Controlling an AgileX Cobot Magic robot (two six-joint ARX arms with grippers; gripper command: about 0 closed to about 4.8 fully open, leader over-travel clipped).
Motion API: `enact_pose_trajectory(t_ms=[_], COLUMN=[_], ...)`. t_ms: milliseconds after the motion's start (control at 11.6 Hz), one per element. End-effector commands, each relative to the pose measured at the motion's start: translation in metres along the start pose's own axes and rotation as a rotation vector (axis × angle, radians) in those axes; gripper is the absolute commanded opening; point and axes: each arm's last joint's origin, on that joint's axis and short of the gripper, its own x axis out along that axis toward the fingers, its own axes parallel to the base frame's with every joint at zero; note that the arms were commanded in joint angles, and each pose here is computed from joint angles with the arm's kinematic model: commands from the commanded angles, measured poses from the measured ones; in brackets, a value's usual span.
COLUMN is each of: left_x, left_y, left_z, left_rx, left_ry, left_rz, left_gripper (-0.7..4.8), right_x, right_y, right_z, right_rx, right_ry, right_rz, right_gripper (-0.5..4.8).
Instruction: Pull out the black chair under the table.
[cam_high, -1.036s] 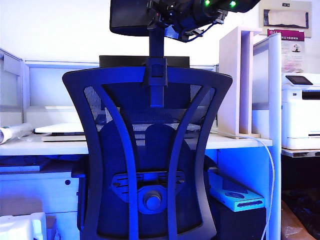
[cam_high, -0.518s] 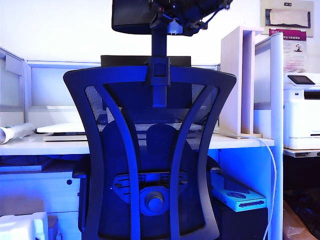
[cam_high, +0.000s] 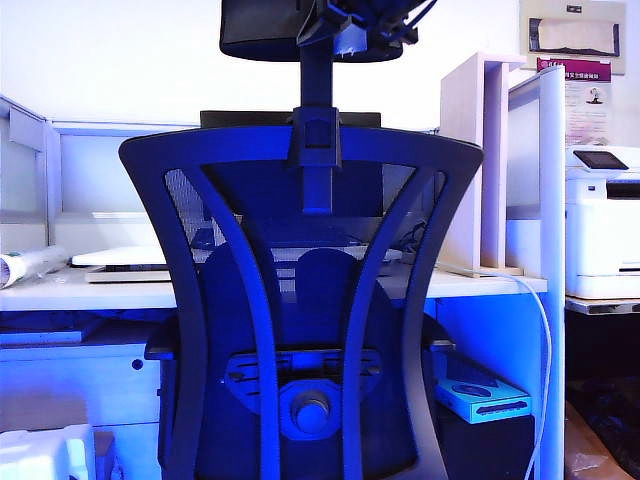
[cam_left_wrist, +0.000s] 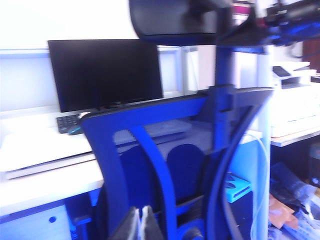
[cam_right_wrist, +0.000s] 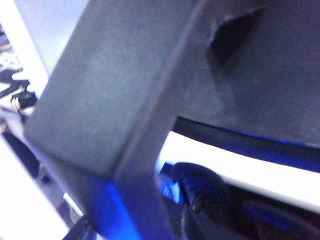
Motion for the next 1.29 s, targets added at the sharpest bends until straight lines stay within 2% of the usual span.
enact_pose_trajectory(t_ms=[86,604,1036,1295], left_x=[0.000,0.000,0.000,0.000], left_y=[0.000,0.000,0.000,0.000], left_z=[0.001,0.001,0.002,0.002], left_rx=[0.006,0.006,0.006,0.006], left_ry=[-0.015,-0.015,-0.015,-0.016], left_rz=[0.009,0.010,0.009,0.010], left_gripper=[0.25,0.25,0.25,0.25], right_x=[-0.038,-0.086,-0.104,-0.118], right_y=[0.017,0.035,0.043,0.048], right_z=[0.049,0.079,0.078,0.081], right_rx=[-0.022,-0.035,-0.006,0.000], right_ry=[-0.151,-0.160,-0.051,-0.028], right_rz=[0.014,0.043,0.084,0.100], right_gripper=[-0.06,-0.06,-0.06,-0.06])
